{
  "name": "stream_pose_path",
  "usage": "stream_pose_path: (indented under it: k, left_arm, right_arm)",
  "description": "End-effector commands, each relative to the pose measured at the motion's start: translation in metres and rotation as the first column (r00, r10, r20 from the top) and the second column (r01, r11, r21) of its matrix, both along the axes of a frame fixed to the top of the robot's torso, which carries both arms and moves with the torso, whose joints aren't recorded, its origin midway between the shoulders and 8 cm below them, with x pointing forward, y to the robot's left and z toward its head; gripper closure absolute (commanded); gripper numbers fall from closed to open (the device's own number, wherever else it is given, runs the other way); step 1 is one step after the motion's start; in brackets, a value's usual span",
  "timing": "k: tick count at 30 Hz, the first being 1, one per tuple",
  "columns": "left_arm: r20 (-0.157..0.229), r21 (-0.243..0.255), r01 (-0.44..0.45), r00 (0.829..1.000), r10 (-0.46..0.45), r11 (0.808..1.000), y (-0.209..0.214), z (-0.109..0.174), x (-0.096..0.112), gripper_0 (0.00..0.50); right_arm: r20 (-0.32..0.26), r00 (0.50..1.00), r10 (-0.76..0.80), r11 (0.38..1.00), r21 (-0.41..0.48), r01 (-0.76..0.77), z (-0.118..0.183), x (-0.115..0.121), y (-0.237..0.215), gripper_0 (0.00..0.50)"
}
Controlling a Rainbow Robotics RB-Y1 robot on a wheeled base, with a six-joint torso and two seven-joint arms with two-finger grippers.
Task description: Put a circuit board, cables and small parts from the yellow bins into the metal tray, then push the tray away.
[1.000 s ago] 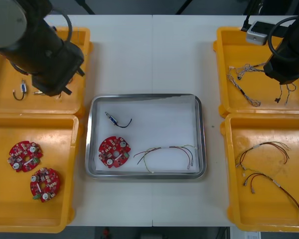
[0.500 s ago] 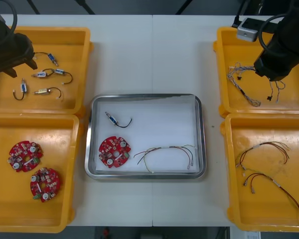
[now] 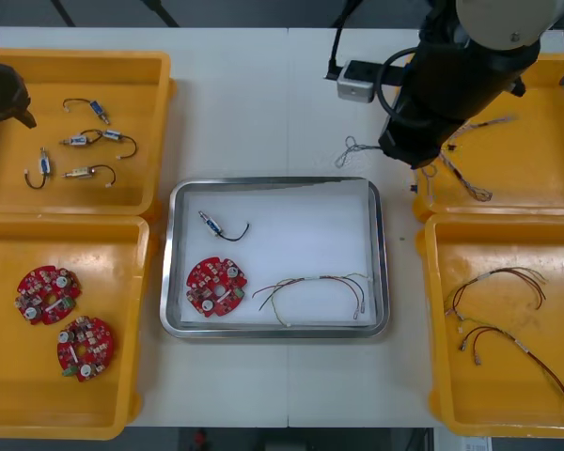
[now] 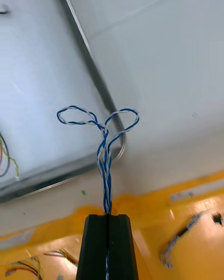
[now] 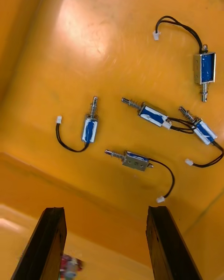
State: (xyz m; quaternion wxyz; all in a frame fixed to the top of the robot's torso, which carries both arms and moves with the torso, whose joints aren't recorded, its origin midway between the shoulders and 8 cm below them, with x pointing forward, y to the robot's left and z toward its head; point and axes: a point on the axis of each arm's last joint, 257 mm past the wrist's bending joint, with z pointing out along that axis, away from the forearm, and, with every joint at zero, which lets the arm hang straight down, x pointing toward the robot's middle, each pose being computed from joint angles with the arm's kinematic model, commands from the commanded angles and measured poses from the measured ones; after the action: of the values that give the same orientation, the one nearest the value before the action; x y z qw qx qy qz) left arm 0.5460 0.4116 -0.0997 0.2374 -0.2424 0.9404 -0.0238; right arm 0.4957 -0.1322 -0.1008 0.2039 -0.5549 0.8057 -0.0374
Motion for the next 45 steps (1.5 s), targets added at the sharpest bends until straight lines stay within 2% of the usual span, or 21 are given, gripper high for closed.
stream_pose_path:
  k: [1,6,11,16,24,28,30,33,38,41,44,45]
  left_arm:
    - [0.078,0.08,0.076,0.994,-0.082,0.994,0.027,0.039,0.014,0.0]
    - [0.059,0.141,0.154,0.985,-0.164,0.978,0.032,0.023,0.021,0.0]
    - [0.057,0.166,0.156,0.984,-0.167,0.974,0.035,0.01,0.025,0.0]
    - [0.062,0.146,0.145,0.986,-0.156,0.978,0.033,-0.006,0.033,0.0]
    - [0.091,0.14,0.116,0.987,-0.129,0.983,0.036,-0.027,0.05,0.0]
    - [0.098,0.154,0.114,0.987,-0.13,0.982,0.038,-0.036,0.056,0.0]
    - [0.11,0.183,0.127,0.983,-0.149,0.975,0.038,-0.046,0.062,0.0]
    - [0.111,0.198,0.143,0.98,-0.168,0.97,0.034,-0.056,0.064,0.0]
    - [0.106,0.189,0.151,0.979,-0.173,0.97,0.029,-0.062,0.064,0.0]
    - [0.088,0.195,0.162,0.98,-0.181,0.967,0.027,-0.069,0.061,0.0]
    - [0.09,0.189,0.17,0.978,-0.19,0.967,0.023,-0.077,0.061,0.0]
    - [0.092,0.185,0.172,0.977,-0.192,0.967,0.021,-0.079,0.062,0.0]
  right_arm:
    - [0.051,0.985,0.165,0.986,-0.009,-0.165,0.004,-0.003,0.043,0.5]
    - [0.087,0.964,0.25,0.968,-0.043,-0.247,-0.016,-0.003,0.071,0.5]
    - [0.098,0.95,0.298,0.954,-0.074,-0.291,-0.033,-0.005,0.086,0.5]
    - [0.08,0.938,0.337,0.94,-0.094,-0.329,-0.056,-0.014,0.099,0.5]
    - [0.097,0.927,0.363,0.928,-0.131,-0.349,-0.084,-0.011,0.107,0.5]
    - [0.099,0.929,0.357,0.931,-0.124,-0.344,-0.093,-0.007,0.111,0.5]
    - [0.102,0.933,0.344,0.935,-0.123,-0.332,-0.097,-0.002,0.112,0.5]
    - [0.112,0.934,0.34,0.937,-0.124,-0.327,-0.102,0.004,0.115,0.5]
    - [0.132,0.934,0.332,0.94,-0.125,-0.317,-0.11,0.011,0.116,0.5]
    - [0.126,0.937,0.326,0.942,-0.122,-0.311,-0.11,0.01,0.115,0.499]
    - [0.121,0.94,0.319,0.945,-0.115,-0.306,-0.111,0.009,0.115,0.472]
    - [0.119,0.941,0.317,0.946,-0.111,-0.305,-0.111,0.008,0.116,0.375]
